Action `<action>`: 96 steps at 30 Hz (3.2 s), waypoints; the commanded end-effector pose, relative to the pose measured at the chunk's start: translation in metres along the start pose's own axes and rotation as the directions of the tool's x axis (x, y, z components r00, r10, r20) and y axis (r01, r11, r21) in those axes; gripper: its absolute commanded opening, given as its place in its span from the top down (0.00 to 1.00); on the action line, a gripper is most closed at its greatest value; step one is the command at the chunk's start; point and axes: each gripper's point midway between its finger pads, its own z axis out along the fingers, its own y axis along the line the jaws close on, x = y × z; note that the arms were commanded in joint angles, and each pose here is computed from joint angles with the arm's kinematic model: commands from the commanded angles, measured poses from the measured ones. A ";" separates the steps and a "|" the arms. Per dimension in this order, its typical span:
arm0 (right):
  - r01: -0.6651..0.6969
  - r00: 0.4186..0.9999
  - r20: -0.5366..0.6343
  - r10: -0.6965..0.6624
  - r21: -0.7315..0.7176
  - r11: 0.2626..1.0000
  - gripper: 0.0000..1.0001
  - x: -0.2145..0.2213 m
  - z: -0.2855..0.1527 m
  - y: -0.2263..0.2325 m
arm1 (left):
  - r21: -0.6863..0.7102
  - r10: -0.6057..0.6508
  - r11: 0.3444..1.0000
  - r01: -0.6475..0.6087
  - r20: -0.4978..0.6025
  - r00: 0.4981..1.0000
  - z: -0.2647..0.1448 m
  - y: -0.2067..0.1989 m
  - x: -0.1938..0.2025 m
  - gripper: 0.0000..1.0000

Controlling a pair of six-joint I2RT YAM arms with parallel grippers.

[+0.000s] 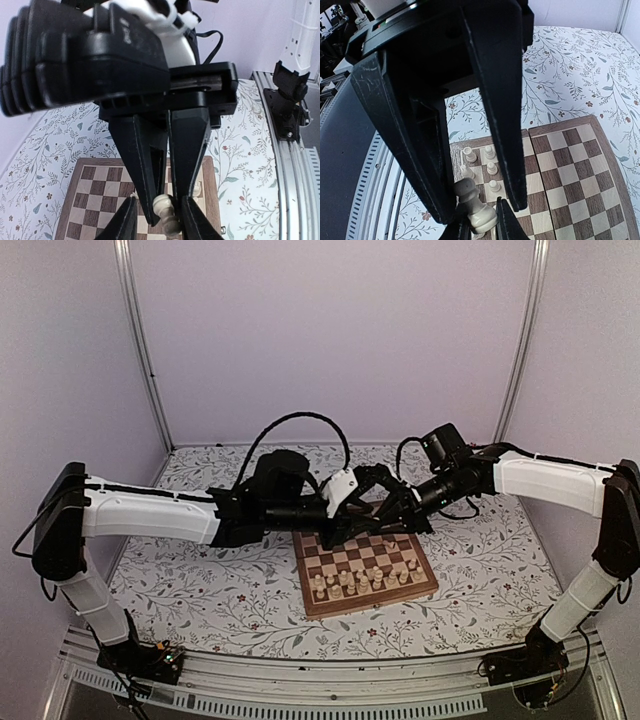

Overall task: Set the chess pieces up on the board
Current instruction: Place the chess piece on the chessboard.

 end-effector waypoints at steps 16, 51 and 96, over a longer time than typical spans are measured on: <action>0.005 0.999 0.039 -0.004 -0.022 1.000 0.87 -0.012 -0.007 0.004 | -0.107 -0.026 0.994 0.020 -0.056 0.998 0.000 0.022 0.007 0.73; -0.036 0.992 -0.066 0.103 0.646 0.762 0.49 0.060 -0.152 -0.077 | 0.145 -0.102 0.971 0.191 -0.470 0.877 0.064 -0.002 0.057 0.96; -0.095 0.976 -0.096 0.196 0.621 0.778 0.47 0.091 -0.137 -0.086 | 0.232 -0.078 0.917 0.325 -0.694 0.716 0.100 -0.037 0.131 0.95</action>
